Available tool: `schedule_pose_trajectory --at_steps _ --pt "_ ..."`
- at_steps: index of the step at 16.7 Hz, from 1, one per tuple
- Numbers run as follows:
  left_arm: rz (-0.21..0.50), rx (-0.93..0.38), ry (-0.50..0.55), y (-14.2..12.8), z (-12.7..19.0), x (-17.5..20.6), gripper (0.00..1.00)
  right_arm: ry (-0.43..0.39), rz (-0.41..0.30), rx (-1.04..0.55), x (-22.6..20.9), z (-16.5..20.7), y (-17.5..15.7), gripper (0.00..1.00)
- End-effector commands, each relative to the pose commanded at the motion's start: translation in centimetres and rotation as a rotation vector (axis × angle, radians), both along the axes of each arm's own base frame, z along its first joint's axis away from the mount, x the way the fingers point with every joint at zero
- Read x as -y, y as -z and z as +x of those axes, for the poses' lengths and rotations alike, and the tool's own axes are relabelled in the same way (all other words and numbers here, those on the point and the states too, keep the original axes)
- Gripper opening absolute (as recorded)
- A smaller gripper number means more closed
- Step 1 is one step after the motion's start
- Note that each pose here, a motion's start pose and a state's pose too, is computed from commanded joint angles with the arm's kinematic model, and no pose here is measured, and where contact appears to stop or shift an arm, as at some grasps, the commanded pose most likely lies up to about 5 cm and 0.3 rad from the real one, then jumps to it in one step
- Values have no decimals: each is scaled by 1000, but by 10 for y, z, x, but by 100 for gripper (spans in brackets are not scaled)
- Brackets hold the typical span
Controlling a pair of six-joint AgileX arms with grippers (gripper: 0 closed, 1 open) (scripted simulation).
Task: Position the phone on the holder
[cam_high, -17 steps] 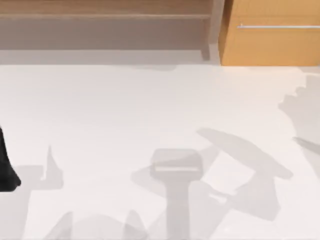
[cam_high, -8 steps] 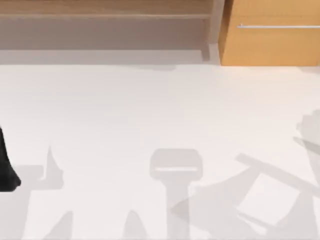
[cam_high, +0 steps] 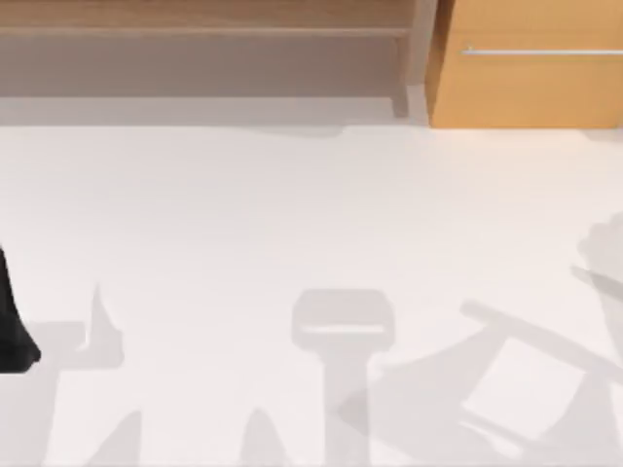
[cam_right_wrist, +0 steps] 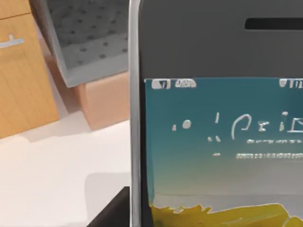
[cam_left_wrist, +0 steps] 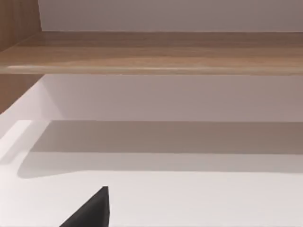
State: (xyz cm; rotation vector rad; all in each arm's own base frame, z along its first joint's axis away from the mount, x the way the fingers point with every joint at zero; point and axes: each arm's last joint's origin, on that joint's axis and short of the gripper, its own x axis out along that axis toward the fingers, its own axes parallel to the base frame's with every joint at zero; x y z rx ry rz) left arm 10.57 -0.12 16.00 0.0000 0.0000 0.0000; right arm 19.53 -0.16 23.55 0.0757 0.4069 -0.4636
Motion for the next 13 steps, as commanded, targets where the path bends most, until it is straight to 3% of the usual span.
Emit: schedule_pose_trajectory --at_steps 9,13 --pt "0 0 0 0 0 0 100 -8 -50 -48 10 24 8 0" --pt "0 0 0 0 0 0 100 0 -25 -22 18 36 18 0"
